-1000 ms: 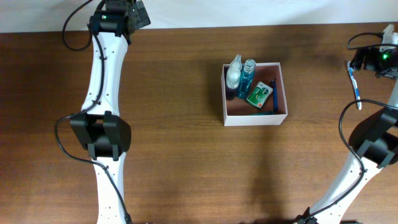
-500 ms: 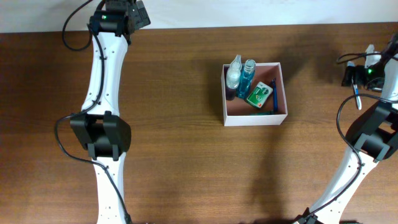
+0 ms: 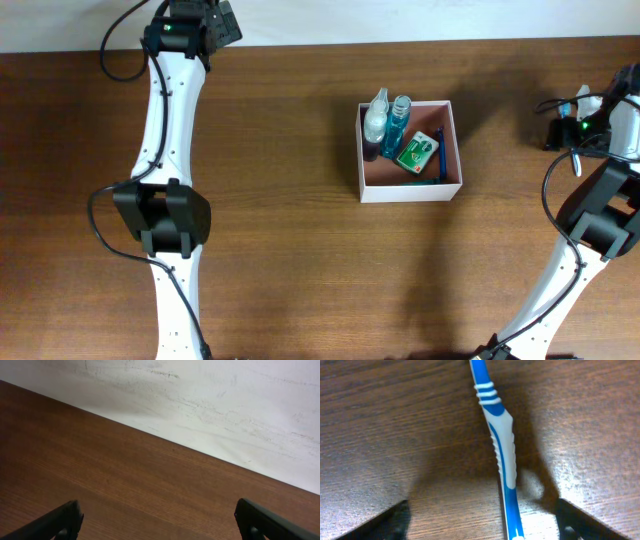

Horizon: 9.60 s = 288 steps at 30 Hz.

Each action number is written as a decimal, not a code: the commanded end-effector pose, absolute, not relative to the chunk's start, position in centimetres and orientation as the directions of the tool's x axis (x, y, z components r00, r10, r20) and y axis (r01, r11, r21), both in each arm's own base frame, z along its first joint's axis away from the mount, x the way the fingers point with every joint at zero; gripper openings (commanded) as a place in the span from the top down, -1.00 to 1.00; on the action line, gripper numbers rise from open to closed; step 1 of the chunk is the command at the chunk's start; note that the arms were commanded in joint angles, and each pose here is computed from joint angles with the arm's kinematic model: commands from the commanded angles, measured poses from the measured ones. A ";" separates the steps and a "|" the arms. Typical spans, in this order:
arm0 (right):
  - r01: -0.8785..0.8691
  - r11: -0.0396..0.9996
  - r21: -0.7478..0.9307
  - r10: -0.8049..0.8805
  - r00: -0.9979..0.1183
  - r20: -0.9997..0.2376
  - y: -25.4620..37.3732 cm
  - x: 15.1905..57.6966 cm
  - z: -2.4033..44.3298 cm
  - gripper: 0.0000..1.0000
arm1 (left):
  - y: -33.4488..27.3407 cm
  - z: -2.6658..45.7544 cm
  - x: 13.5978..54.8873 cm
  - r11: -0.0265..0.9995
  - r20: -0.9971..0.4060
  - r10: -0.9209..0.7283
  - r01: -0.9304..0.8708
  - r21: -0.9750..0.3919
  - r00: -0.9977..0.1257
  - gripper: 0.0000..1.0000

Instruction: Pack container

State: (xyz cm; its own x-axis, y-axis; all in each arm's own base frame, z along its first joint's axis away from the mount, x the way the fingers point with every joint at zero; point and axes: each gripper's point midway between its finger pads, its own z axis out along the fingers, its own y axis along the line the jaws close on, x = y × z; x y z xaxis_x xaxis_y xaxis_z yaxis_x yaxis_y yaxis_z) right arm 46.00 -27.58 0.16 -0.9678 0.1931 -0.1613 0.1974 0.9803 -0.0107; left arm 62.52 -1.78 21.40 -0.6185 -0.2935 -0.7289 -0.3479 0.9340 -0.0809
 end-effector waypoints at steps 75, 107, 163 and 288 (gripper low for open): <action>0.142 0.898 0.416 0.135 -0.990 0.046 3.9 41.9 17.1 0.92 | -1.8 21.4 62.6 0.932 -0.729 -0.303 -0.351 -0.091 -0.613 -0.99; 0.485 0.848 0.214 0.478 -0.874 0.090 6.5 42.6 16.0 0.93 | -1.8 21.4 62.6 0.932 -0.729 -0.303 -0.351 -0.091 -0.613 -0.99; 0.217 0.944 0.247 0.305 -0.856 -0.417 -3.6 34.1 34.3 -0.93 | -1.8 21.4 62.6 0.932 -0.729 -0.303 -0.351 -0.091 -0.613 -0.99; -0.025 0.999 0.026 0.027 0.046 -0.999 0.1 22.4 24.4 -0.98 | -1.8 21.4 62.6 0.932 -0.729 -0.303 -0.351 -0.091 -0.614 -0.99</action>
